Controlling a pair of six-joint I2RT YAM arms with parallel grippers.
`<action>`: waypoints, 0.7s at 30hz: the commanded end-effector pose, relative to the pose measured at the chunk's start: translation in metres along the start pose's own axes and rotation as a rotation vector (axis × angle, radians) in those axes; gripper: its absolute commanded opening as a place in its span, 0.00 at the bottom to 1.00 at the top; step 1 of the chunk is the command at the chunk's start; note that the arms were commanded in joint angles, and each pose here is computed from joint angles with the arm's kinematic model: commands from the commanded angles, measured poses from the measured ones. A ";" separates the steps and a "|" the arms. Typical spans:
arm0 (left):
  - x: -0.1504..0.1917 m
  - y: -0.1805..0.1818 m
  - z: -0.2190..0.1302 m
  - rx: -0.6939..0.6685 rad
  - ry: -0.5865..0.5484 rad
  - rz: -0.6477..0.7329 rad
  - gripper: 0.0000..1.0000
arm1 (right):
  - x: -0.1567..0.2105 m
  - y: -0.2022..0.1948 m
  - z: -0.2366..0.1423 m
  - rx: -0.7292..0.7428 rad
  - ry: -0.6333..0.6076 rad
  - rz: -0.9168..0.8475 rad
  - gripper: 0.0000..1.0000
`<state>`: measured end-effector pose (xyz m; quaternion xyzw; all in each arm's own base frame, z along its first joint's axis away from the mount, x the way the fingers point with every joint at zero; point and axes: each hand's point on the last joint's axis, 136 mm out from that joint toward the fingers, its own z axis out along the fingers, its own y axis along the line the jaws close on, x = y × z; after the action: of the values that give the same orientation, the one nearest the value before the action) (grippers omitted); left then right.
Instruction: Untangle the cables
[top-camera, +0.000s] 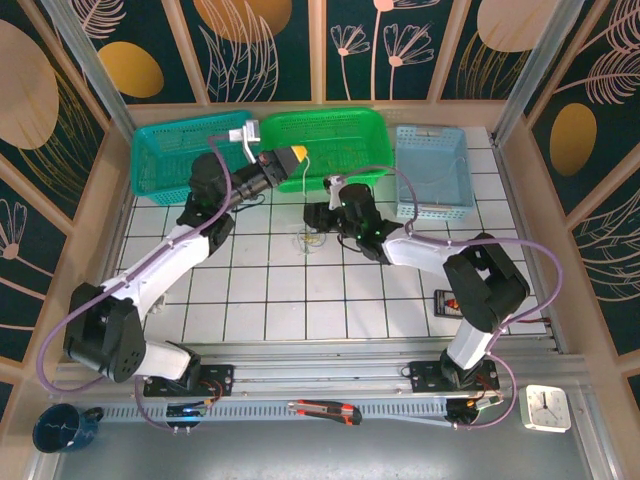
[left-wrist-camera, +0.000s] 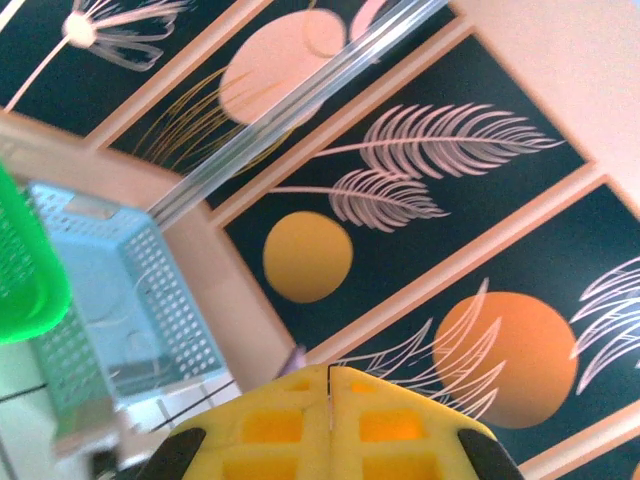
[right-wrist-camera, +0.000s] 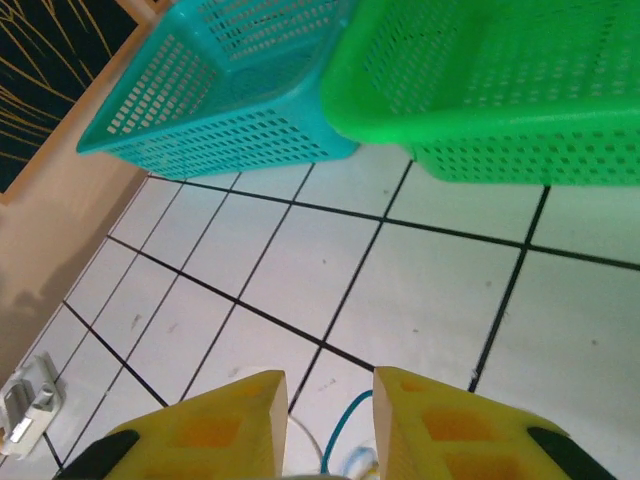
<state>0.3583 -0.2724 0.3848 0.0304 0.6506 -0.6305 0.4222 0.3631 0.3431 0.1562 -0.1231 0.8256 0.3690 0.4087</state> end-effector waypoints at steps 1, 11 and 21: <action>-0.019 -0.047 -0.002 0.093 -0.021 0.020 0.00 | 0.007 -0.011 -0.003 0.014 -0.032 0.069 0.27; -0.058 -0.112 -0.002 0.201 -0.078 0.081 0.00 | 0.061 -0.033 -0.015 0.047 0.028 0.203 0.27; -0.076 -0.149 -0.006 0.253 -0.109 0.131 0.00 | 0.075 -0.040 -0.010 0.070 0.060 0.218 0.42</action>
<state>0.3317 -0.2621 0.5260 0.0790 0.5544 -0.6717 0.4850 0.3291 0.3156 0.0883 -0.0365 0.8576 0.3819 0.3426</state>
